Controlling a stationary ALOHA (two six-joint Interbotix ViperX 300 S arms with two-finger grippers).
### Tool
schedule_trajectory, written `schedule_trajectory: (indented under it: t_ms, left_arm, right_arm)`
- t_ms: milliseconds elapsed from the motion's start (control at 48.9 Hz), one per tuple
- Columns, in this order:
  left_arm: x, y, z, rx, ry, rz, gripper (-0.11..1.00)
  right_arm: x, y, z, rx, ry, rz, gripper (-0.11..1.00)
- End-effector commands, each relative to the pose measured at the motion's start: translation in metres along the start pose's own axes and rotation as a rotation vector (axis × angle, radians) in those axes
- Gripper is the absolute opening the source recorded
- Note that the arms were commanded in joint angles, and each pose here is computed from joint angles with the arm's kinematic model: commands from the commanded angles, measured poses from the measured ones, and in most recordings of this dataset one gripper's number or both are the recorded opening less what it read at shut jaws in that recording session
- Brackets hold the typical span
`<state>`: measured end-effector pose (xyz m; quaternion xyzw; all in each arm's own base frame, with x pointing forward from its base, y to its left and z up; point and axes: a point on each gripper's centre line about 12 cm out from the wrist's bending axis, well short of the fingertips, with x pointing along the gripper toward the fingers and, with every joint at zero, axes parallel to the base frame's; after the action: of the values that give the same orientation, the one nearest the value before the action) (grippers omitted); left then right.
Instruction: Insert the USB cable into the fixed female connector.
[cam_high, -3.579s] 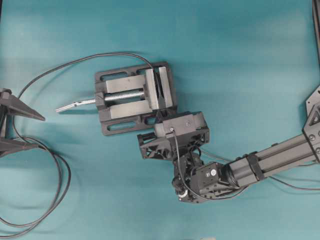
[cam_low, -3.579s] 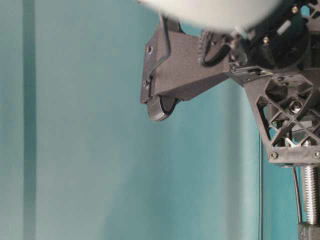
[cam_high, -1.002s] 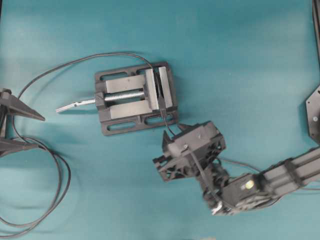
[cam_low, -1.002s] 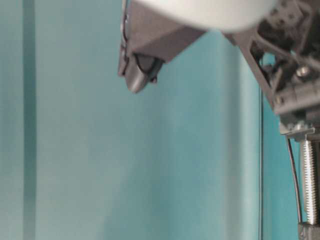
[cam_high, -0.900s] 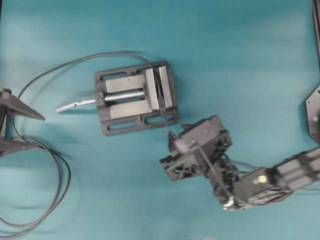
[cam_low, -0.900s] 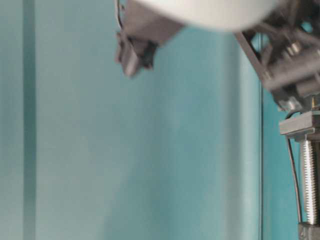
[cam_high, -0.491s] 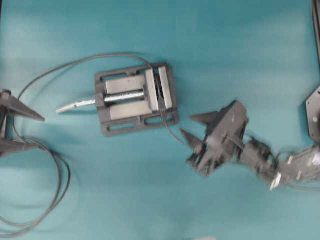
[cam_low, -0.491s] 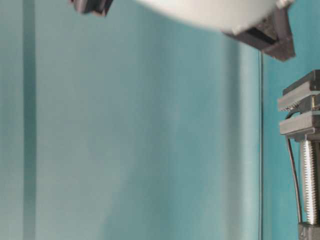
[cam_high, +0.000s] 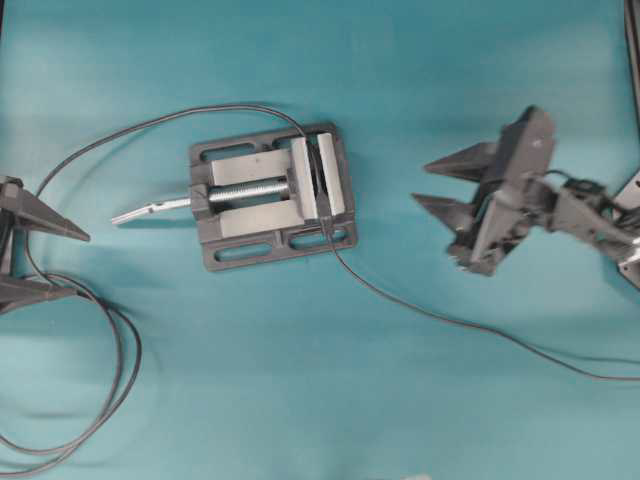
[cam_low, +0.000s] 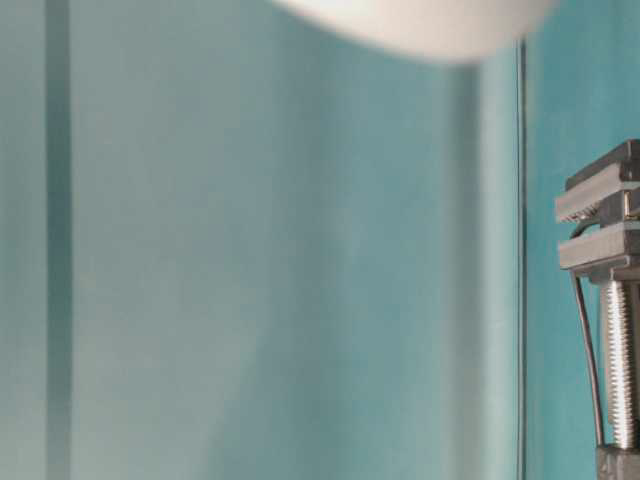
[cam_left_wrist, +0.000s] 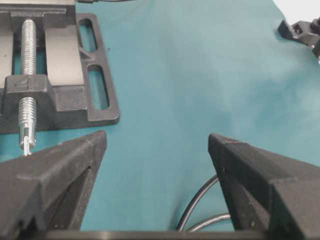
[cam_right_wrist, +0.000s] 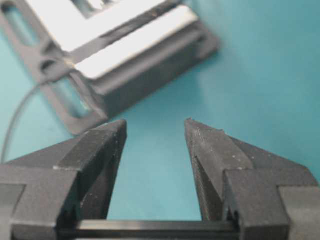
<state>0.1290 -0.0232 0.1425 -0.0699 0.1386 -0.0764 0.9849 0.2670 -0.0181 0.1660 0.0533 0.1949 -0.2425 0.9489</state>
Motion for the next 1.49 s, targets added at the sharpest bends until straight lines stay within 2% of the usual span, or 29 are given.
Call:
schedule_trajectory:
  t_ms: [0, 286, 429, 511, 573, 736, 920, 1125, 1472]
  left_arm:
    - [0.002, -0.002, 0.008, 0.010, -0.015, -0.006, 0.99]
    - [0.002, -0.002, 0.008, 0.008, -0.015, -0.005, 0.99]
    - [0.002, -0.002, 0.008, 0.008, -0.015, -0.005, 0.99]
    - [0.002, -0.002, 0.008, 0.010, -0.013, -0.005, 0.99]
    - [0.002, -0.002, 0.009, 0.010, -0.016, -0.006, 0.99]
    - [0.002, -0.002, 0.008, 0.010, -0.015, -0.006, 0.99]
    - [0.002, -0.002, 0.008, 0.010, -0.015, -0.006, 0.99]
    - [0.002, -0.002, 0.008, 0.008, -0.015, -0.005, 0.99]
    - [0.002, -0.002, 0.008, 0.010, -0.015, -0.006, 0.99]
  right_arm:
    - [-0.010, -0.010, 0.005, -0.001, -0.032, 0.035, 0.54]
    - [-0.043, -0.037, -0.016, -0.034, -0.048, 0.094, 0.52]
    - [-0.058, -0.041, -0.023, -0.138, -0.114, 0.158, 0.49]
    - [-0.068, -0.042, -0.025, -0.174, -0.157, 0.205, 0.46]
    - [-0.075, -0.044, -0.027, -0.174, -0.183, 0.232, 0.46]
    - [-0.092, -0.054, -0.043, -0.118, -0.207, 0.288, 0.46]
    - [-0.100, -0.050, -0.055, -0.146, -0.176, 0.377, 0.46]
    - [-0.101, -0.049, -0.051, -0.218, -0.209, 0.377, 0.46]
    - [-0.102, -0.046, -0.030, -0.190, -0.267, 0.370, 0.46]
